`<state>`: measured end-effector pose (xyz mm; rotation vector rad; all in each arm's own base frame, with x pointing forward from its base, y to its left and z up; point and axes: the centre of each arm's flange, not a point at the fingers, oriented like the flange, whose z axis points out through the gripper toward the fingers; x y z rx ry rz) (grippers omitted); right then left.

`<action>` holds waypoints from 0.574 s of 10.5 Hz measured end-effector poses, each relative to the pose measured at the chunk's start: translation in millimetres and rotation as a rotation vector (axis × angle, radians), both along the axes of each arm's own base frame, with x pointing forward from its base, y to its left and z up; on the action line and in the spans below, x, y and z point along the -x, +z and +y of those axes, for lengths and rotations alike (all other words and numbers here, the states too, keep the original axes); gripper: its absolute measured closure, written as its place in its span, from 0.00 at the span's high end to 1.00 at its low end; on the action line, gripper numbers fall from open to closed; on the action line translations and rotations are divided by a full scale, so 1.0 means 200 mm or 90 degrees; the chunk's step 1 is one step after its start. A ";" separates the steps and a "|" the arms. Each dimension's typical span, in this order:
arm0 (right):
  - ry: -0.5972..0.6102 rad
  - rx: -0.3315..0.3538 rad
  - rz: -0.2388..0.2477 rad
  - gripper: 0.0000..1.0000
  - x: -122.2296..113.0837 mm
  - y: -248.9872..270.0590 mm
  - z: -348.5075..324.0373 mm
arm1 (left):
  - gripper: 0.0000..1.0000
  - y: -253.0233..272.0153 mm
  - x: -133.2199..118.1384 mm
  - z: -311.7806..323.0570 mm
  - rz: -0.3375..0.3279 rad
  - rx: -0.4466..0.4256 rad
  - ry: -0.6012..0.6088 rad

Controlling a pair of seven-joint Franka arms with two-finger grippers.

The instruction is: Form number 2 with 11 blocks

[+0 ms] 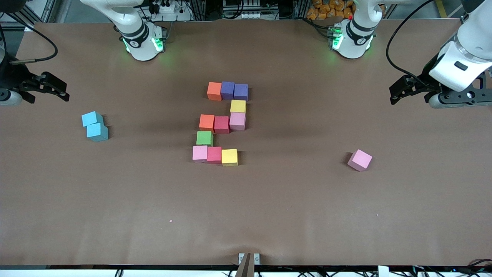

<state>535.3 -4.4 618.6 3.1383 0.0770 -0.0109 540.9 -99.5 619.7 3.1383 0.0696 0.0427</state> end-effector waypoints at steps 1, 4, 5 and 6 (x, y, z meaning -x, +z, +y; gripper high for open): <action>-0.001 0.000 0.000 1.00 0.00 0.00 0.00 | 1.00 0.00 0.00 0.00 0.000 0.000 0.000; -0.002 0.000 0.002 1.00 0.00 -0.01 -0.01 | 1.00 0.00 0.00 0.00 0.000 0.000 0.000; -0.002 0.000 0.001 1.00 0.00 0.00 -0.01 | 1.00 0.00 0.00 0.00 -0.001 0.000 0.001; -0.001 0.000 -0.002 1.00 0.00 0.01 0.00 | 1.00 0.00 0.00 0.00 -0.001 0.000 0.001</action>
